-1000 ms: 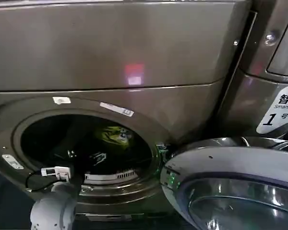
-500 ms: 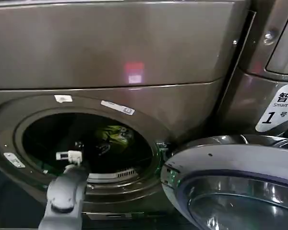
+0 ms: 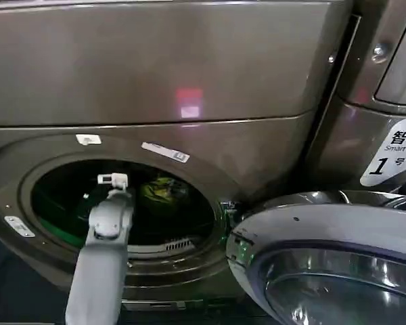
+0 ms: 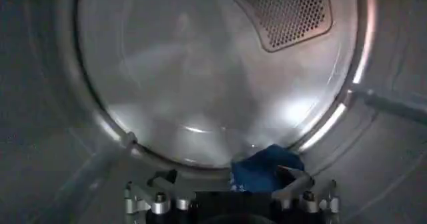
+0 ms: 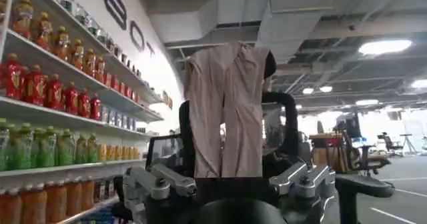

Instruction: Grasp the clothes from the dryer.

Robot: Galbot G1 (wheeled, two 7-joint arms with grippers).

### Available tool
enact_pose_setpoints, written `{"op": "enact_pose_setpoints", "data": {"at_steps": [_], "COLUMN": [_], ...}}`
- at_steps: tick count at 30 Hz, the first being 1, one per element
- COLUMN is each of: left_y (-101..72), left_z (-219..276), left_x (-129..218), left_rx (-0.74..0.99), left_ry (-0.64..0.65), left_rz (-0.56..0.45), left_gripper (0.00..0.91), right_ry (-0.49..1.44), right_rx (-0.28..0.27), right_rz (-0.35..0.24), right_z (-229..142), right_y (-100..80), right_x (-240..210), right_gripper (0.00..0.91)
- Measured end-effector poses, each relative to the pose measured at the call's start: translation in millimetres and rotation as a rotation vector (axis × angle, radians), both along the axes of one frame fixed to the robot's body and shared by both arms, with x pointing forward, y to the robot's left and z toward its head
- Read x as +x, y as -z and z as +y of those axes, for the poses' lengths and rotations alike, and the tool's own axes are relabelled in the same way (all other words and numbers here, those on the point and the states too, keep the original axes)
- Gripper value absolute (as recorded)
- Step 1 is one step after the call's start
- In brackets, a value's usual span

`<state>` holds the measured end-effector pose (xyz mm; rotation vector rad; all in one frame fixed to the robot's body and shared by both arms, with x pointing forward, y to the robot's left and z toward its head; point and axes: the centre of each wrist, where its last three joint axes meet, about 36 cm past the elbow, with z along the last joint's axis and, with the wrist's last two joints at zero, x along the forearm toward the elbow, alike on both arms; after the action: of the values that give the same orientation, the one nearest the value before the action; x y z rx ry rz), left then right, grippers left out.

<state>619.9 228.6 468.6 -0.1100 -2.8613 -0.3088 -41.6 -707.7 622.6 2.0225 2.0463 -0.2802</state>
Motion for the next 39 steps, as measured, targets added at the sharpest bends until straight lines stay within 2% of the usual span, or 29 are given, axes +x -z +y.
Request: {"op": "enact_pose_setpoints", "data": {"at_steps": [6, 12, 21, 29, 34, 39], "left_y": [-5.4, -12.7, -20.1, -31.8, -36.4, -39.3], "left_z": [10.2, 17.4, 30.2, 47.3, 55.0, 60.2], "left_x": [30.8, 58.1, 78.8, 92.5, 97.5, 100.8], "left_rx": [0.165, 0.406, 0.765, 0.973, 1.038, 1.073], "left_ry": [0.082, 0.234, 0.613, 0.954, 1.076, 1.141], "left_rz": [0.014, 0.016, 0.057, 0.236, 0.332, 0.402], "left_gripper": [0.907, 0.907, 0.907, 0.907, 0.907, 0.907], "right_ry": [-0.002, 0.001, -0.002, -0.004, 0.002, -0.002], "right_rx": [-0.002, -0.004, -0.003, -0.002, 0.008, 0.009], "right_rz": [0.001, 0.006, 0.011, 0.012, 0.016, 0.017], "right_z": [1.2, 1.2, 0.4, 0.0, -0.3, 0.2], "right_y": [0.8, 1.0, 4.4, 8.6, 18.4, 21.3], "right_x": [0.1, -3.0, -2.3, -0.9, -3.7, -1.6], "right_gripper": [0.907, 0.907, 0.907, 0.907, 0.907, 0.907]}}
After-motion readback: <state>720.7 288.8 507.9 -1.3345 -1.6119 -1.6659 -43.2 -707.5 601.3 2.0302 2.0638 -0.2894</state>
